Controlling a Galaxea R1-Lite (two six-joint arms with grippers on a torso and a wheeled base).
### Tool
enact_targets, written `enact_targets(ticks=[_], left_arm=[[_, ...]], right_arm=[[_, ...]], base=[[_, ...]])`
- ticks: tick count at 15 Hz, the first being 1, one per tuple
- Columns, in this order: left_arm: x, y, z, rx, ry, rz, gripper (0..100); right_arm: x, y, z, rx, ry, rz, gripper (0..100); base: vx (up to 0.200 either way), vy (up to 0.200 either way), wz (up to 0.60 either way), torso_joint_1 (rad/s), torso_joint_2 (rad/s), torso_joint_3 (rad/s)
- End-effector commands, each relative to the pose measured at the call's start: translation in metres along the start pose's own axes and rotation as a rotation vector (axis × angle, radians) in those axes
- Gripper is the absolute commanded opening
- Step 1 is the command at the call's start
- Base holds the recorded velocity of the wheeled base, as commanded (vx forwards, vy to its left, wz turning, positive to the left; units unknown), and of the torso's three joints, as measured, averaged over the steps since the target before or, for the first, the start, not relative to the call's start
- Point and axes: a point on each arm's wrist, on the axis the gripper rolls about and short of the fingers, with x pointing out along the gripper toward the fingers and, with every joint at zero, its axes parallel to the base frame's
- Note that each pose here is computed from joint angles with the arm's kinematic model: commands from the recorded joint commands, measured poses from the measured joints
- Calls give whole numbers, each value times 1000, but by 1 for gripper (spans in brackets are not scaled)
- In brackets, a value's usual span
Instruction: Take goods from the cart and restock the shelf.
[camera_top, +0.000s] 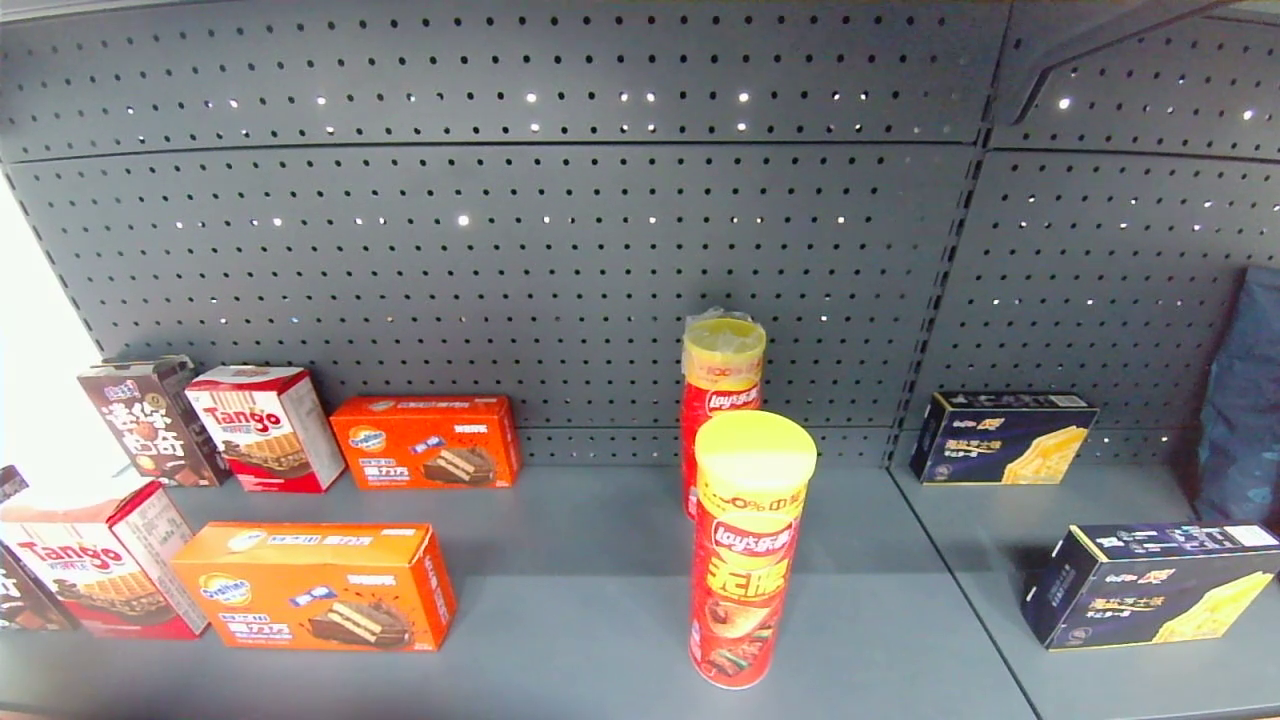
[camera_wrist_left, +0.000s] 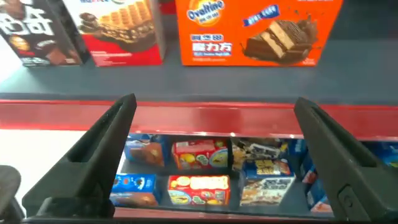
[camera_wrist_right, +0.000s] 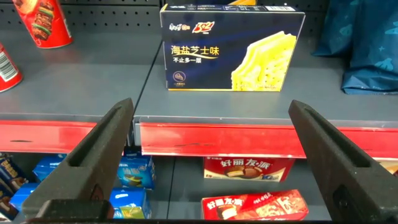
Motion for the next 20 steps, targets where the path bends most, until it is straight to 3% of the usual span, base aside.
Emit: enact_targets(ticks=[1,2,5,20], left_arm=[[1,1,-2,8,6,-57,100],[0,1,-2,12,-4,-72,100],[-6,2,-4,13,-132,-108,100],[-6,2,-4,13,-132,-108,100]], right_arm=[[0,0,0,-1,2,0,100],[0,0,0,-1,2,0,100],[0,0,0,-1,2,0,100],[0,0,0,-1,2,0,100]], base=[[0,0,0,0,0,0],[0,0,0,0,0,0],[0,0,0,0,0,0],[0,0,0,0,0,0]])
